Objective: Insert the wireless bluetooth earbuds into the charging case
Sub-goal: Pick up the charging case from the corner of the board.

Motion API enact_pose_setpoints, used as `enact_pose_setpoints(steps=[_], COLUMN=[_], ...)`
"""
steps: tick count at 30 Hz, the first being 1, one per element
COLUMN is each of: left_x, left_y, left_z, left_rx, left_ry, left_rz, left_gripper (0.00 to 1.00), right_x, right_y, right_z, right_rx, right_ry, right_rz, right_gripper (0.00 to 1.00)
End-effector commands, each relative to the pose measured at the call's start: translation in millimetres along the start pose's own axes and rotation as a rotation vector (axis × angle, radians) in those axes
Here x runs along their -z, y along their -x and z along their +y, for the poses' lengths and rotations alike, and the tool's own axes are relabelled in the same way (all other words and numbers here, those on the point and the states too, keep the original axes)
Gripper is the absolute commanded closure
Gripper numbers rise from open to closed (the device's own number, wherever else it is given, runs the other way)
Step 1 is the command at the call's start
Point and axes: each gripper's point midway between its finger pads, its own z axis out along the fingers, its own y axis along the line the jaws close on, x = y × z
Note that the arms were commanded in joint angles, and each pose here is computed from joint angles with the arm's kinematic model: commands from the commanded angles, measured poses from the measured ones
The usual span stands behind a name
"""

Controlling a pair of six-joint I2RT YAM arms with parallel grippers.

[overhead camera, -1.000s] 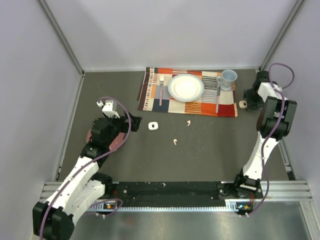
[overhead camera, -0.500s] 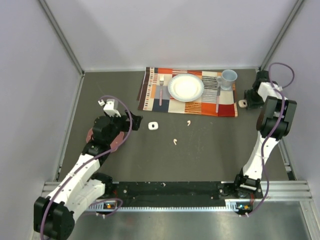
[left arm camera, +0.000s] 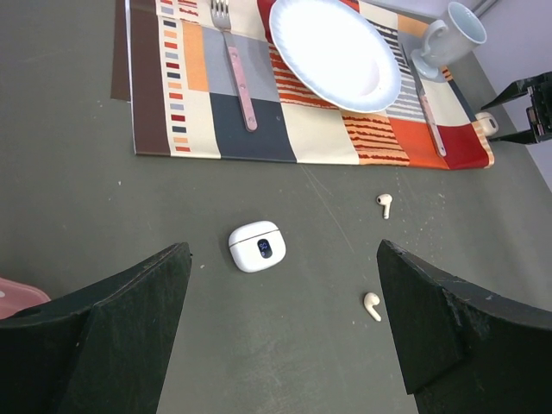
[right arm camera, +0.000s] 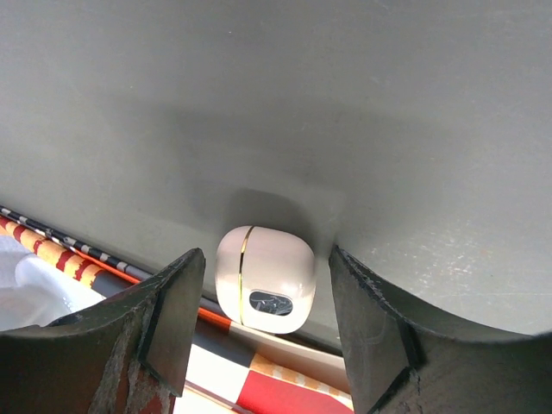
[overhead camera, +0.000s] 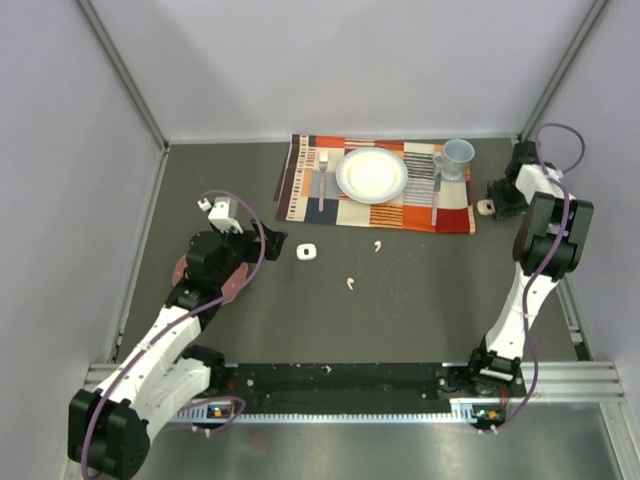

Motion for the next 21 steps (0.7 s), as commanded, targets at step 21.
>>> enact_pose_setpoints(steps=[21], left_x=[-5.0], left_y=[18.5], left_z=[-9.9], left_rx=[0.003], left_ry=[-0.043], left_rz=[-0.061], left_gripper=[0.06], right_x=[-7.3], right_y=[-16.2], right_z=[-21.4], right_rx=[0.081], right_ry=[-0.054], right_rz=[0.024], right_gripper=[0.42])
